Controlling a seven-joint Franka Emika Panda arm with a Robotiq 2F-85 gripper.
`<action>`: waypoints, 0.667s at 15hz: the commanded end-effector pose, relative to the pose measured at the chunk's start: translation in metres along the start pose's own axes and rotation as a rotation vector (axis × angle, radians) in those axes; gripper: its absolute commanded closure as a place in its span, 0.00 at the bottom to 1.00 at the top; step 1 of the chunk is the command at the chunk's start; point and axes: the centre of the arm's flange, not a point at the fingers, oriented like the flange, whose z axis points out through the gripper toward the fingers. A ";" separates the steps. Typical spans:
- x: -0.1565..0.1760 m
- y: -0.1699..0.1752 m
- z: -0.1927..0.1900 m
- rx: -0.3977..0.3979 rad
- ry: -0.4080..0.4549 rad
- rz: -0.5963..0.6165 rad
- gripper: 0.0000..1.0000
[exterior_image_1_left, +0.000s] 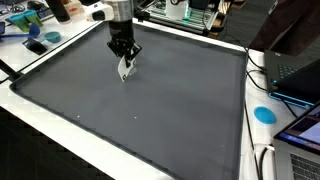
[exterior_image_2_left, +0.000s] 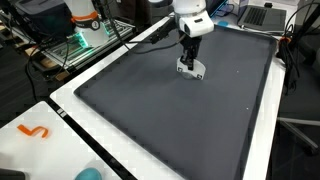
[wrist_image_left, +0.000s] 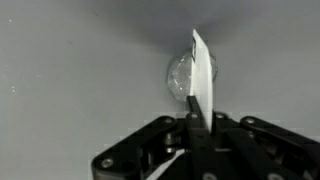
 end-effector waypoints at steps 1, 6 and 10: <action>-0.030 0.015 0.034 0.044 -0.089 0.013 0.99; -0.053 0.029 0.041 0.073 -0.105 0.042 0.99; -0.066 0.029 0.043 0.062 -0.113 0.054 0.99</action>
